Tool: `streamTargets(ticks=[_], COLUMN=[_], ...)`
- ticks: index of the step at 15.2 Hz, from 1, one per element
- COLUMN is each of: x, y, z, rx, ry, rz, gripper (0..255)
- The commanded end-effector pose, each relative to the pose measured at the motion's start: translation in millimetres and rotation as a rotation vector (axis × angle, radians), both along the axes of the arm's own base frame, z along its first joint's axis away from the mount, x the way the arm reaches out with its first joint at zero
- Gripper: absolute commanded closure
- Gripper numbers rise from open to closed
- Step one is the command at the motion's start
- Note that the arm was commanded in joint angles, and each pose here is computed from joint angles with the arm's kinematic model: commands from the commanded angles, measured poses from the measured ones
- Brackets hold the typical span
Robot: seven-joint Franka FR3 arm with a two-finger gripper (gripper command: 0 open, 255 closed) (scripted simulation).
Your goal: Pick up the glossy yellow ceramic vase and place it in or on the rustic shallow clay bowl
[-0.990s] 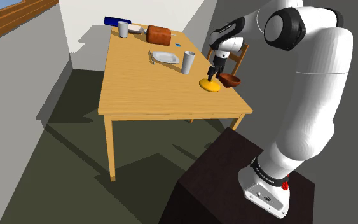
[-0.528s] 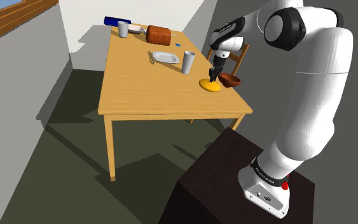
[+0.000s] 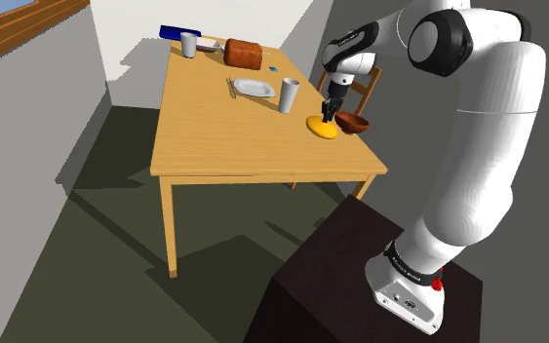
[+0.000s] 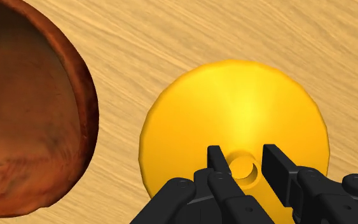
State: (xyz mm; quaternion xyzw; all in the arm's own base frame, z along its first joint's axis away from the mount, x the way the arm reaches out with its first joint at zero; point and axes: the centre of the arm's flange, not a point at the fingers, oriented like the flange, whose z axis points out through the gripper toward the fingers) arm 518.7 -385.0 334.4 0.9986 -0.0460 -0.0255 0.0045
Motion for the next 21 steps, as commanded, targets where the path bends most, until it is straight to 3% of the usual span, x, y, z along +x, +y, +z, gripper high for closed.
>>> streamTargets(ticks=[1, 21], x=[-1, -1], y=[0, 0], z=[11, 116], rx=[0.0, 0.0], ry=[0.0, 0.0], rz=[0.0, 0.0], gripper=[255, 255])
